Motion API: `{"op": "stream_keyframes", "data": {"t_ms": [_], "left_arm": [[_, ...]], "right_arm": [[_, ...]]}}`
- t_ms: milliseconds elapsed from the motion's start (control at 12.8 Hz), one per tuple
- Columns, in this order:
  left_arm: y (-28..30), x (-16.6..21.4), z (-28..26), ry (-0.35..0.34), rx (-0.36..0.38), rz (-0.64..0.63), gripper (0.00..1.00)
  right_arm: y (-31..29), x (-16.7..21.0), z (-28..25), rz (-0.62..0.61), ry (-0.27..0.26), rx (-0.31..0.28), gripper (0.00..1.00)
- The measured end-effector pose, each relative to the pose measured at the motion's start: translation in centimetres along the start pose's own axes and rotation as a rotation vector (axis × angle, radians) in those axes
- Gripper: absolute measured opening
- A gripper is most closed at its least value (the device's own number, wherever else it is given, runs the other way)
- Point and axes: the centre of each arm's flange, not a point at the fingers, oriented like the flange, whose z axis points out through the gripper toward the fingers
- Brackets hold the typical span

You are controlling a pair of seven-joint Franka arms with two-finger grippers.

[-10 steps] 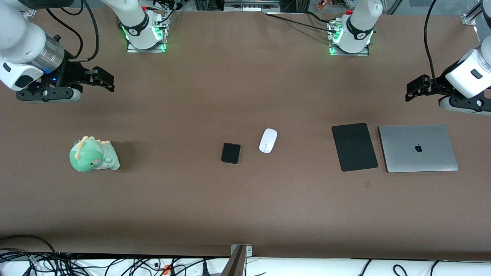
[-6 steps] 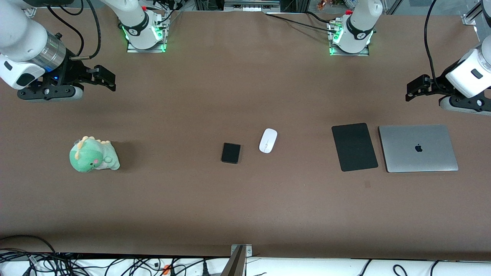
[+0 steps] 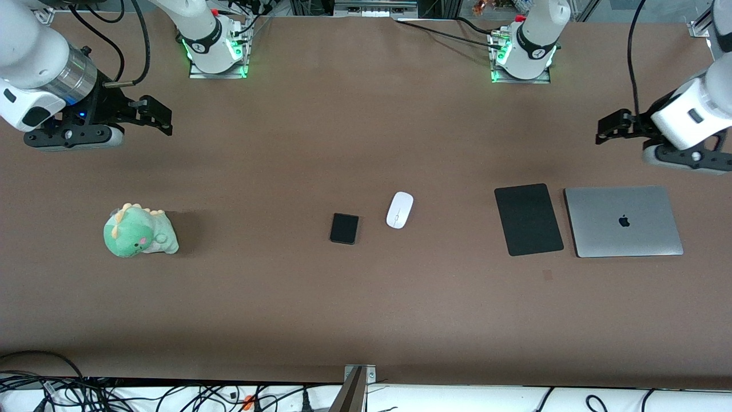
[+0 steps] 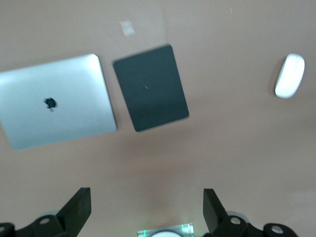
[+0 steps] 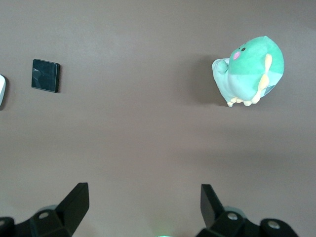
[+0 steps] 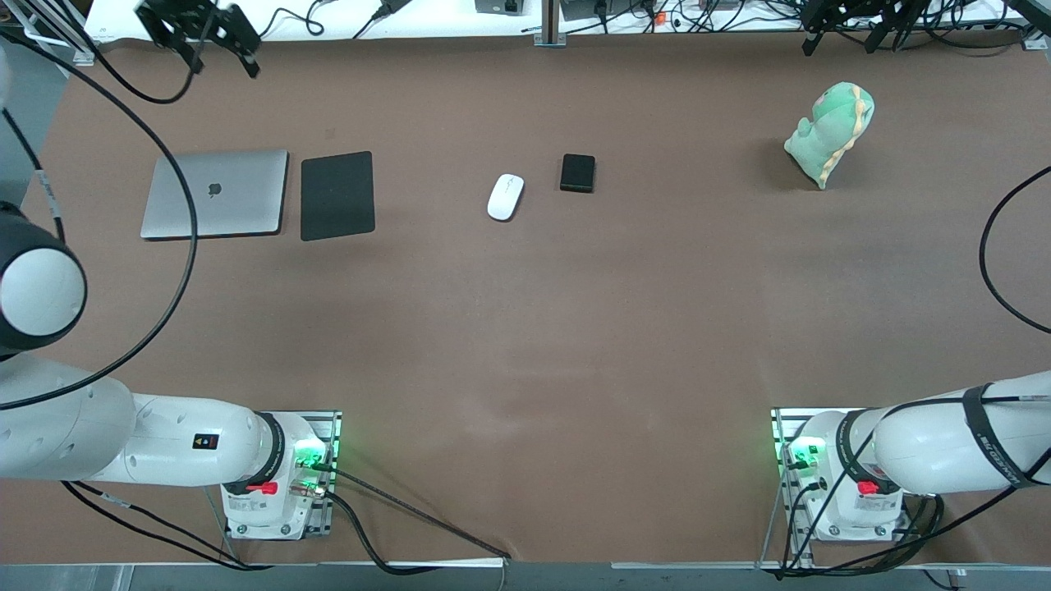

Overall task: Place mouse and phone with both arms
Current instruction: 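Move the left gripper toward the white mouse, then lower the left gripper and grasp the white mouse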

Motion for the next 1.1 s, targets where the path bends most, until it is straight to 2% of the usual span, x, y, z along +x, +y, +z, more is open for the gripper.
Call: {"op": "stream_keyframes", "data": {"t_ms": [235,391,548,704,939,1096], "left_arm": [[6.5,4.3,6.6,-0.105,0.010,0.123,1.00],[12.0,7.5,11.6,-0.110,0.028,0.217,1.00],[18.1,9.6,16.0,-0.081,0.046,0.312,1.00],[22.4,11.1,19.3,-0.018,0.053,0.375,1.00],[26.5,12.8,22.6,0.091,0.050,0.431,1.00],[28.3,13.4,24.5,0.140,0.045,0.455,1.00]], "right_arm": [[0.0,0.0,0.0,0.000,0.001,-0.001,1.00],[0.1,0.0,0.0,0.000,0.001,-0.001,1.00],[0.1,0.0,0.0,0.001,0.001,-0.001,1.00],[0.1,0.0,0.0,0.001,0.001,-0.001,1.00],[0.1,0.0,0.0,0.001,0.001,-0.001,1.00],[0.1,0.0,0.0,0.001,0.001,-0.001,1.00]]}}
